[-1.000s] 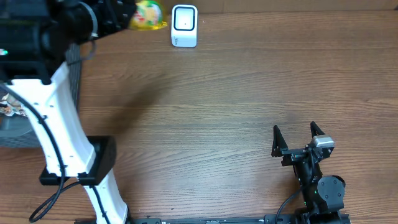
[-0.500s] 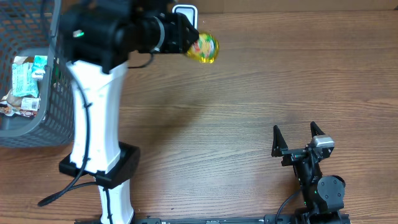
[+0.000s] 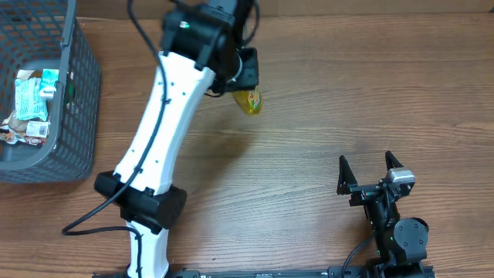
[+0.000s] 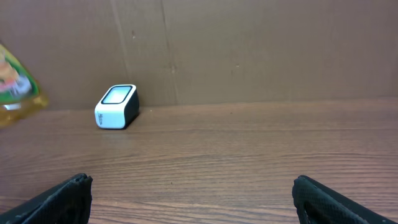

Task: Scan the item barcode
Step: 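Lift the yellow bottle and carry it toward the white scanner, then lower the yellow bottle onto the table in front of the scanner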

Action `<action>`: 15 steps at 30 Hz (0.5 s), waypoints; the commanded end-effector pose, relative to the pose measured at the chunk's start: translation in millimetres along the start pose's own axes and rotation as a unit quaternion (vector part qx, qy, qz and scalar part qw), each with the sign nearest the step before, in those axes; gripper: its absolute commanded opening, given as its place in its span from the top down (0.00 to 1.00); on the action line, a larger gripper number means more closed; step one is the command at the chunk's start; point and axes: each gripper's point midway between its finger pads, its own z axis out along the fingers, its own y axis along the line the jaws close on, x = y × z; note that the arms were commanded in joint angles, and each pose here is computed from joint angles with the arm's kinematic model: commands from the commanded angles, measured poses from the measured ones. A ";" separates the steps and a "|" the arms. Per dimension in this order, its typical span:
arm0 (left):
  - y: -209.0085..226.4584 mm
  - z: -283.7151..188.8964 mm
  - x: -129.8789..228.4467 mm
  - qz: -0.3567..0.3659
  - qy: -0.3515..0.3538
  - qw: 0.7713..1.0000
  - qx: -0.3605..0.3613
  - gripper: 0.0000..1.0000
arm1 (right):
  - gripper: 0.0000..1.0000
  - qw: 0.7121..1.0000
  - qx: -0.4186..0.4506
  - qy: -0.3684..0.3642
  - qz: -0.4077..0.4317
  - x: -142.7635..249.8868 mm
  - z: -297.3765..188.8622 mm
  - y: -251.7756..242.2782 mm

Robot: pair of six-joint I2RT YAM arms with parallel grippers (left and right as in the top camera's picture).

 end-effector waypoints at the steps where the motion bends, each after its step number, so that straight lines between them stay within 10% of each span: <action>1: 3.9 5.9 0.6 -0.037 -0.027 0.998 -0.043 0.95 | 0.00 1.000 0.002 -0.001 -0.002 2.2 0.1 -1.6; 15: -17.4 92.5 39.9 -0.059 0.016 0.996 -0.066 0.94 | 0.00 1.000 0.002 -0.001 -0.002 2.2 0.1 -1.6</action>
